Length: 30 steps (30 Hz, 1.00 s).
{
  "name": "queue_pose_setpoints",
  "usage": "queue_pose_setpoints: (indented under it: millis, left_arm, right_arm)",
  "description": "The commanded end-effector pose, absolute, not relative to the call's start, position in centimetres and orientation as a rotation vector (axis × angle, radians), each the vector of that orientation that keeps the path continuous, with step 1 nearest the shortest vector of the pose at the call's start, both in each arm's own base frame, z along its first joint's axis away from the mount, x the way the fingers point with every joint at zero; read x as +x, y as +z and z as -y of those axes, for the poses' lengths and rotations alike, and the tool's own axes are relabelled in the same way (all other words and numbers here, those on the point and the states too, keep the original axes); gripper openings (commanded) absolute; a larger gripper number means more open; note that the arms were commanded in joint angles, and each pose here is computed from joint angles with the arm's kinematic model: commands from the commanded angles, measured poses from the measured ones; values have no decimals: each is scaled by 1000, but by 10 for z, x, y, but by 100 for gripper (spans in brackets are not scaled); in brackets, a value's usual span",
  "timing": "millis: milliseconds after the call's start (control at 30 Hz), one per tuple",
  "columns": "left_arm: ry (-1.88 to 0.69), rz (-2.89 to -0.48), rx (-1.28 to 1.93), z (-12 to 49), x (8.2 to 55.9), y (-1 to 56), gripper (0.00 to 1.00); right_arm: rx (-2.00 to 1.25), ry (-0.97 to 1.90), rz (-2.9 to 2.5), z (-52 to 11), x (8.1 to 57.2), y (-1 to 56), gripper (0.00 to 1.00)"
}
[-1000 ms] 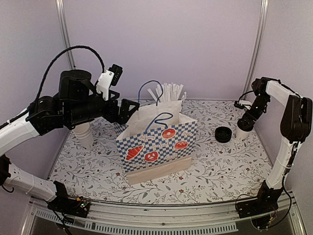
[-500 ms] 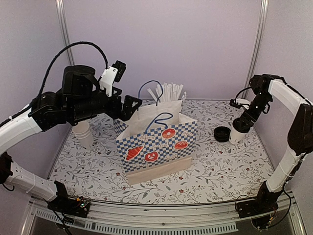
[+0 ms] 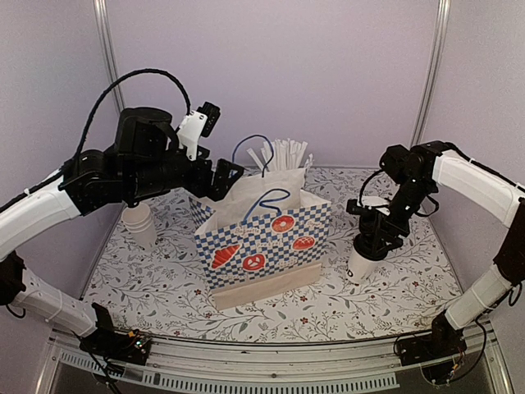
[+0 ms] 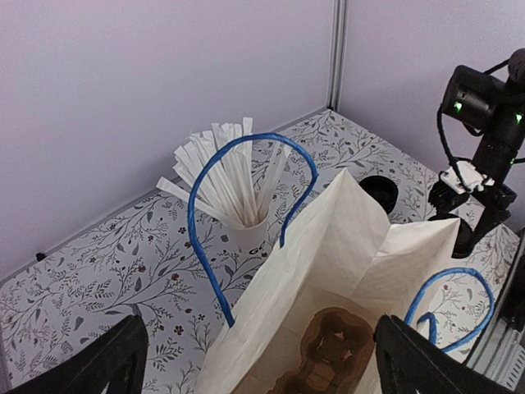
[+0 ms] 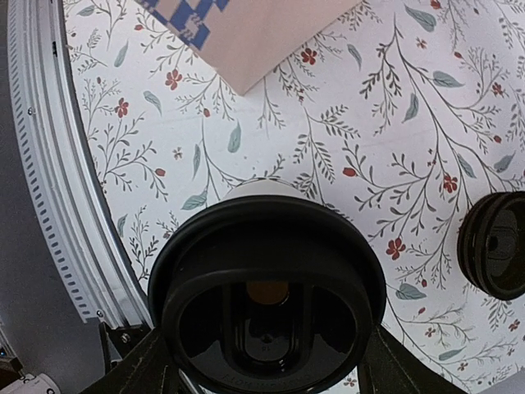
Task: Pack the takeout coffee
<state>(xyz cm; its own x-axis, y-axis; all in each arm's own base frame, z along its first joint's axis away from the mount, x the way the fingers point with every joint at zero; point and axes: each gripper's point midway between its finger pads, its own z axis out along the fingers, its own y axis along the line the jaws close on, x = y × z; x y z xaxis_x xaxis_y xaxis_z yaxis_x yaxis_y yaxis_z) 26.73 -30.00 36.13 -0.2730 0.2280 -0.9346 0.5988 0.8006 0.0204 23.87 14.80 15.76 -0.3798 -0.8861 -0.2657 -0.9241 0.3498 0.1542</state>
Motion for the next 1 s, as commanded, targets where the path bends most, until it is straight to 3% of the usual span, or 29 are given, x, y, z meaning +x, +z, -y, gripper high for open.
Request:
queue_pose_setpoints:
  millis: [0, 800, 967]
  left_arm:
    - [-413, -1849, 615, 299, 273, 366, 99]
    - [-421, -1882, 616, 302, 275, 360, 99]
    - [-429, -1889, 619, 303, 274, 359, 99]
  right_arm:
    - [-1707, 474, -2364, -171, 236, 165, 70]
    - [-2062, 309, -2255, -180, 201, 125, 81]
    - [-2066, 298, -2229, -181, 203, 128, 91]
